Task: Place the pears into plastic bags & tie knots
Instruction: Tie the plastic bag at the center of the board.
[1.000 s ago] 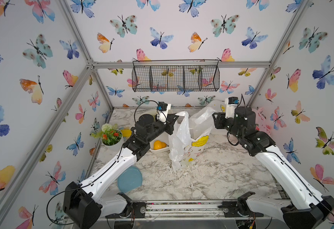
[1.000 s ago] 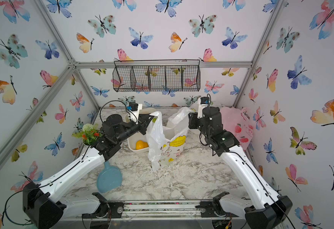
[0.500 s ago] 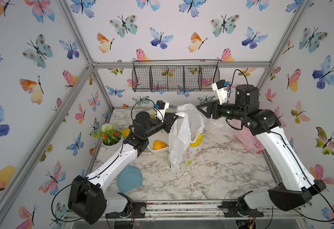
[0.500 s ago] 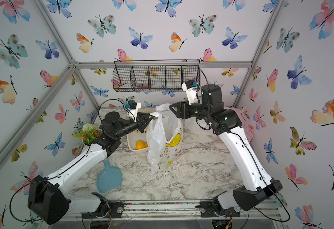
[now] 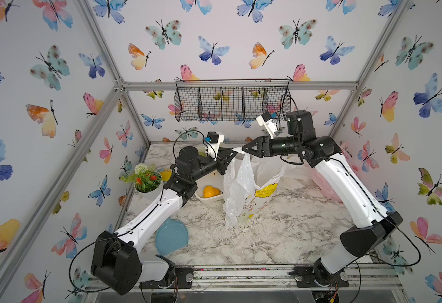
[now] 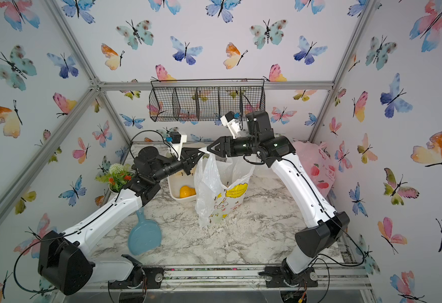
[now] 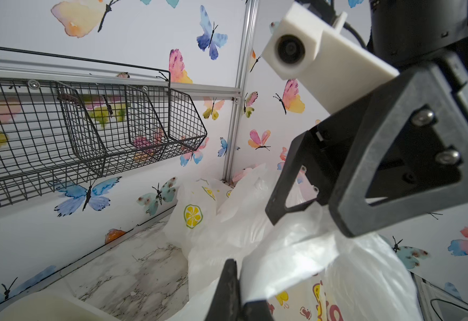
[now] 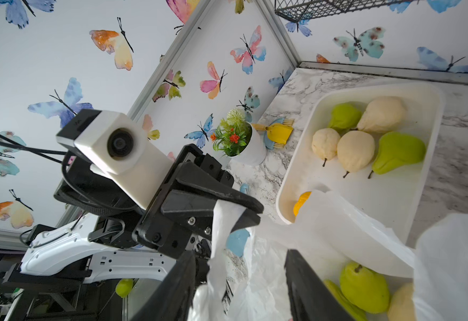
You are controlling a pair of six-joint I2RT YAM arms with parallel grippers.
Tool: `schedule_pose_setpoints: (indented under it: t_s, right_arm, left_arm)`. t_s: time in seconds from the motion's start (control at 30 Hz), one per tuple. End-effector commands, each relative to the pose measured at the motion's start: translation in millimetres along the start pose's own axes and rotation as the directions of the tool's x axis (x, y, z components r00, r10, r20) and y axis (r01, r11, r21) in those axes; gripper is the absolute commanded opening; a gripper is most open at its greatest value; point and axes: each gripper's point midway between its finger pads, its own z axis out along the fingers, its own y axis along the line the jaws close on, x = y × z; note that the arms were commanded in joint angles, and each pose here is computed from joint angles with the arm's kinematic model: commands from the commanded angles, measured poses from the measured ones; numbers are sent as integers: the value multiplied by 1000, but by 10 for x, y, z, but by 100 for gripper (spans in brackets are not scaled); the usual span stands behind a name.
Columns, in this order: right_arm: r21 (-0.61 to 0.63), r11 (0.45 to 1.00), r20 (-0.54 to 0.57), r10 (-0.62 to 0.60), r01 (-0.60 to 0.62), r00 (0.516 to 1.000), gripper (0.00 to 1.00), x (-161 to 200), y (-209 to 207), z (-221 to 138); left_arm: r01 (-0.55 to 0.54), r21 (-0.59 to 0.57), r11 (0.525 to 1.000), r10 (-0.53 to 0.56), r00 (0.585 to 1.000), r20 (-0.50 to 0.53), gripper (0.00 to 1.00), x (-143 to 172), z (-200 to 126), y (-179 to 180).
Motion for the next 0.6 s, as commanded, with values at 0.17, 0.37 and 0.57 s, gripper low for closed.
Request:
schedule_pose_setpoints:
  t_s: [0.17, 0.37, 0.57]
  right_arm:
    - [-136, 989, 32, -53, 57, 998, 10, -120, 402, -58]
    - [-205, 975, 124, -64, 89, 990, 8, -378, 650, -164]
    - [-232, 970, 138, -37, 69, 990, 6, -400, 626, -112]
  left_arm:
    - [-21, 0, 1000, 21, 1000, 2, 38, -151, -62, 10]
    - [100, 204, 974, -119, 989, 84, 86, -318, -504, -170]
    - [100, 205, 974, -129, 983, 131, 99, -431, -456, -152]
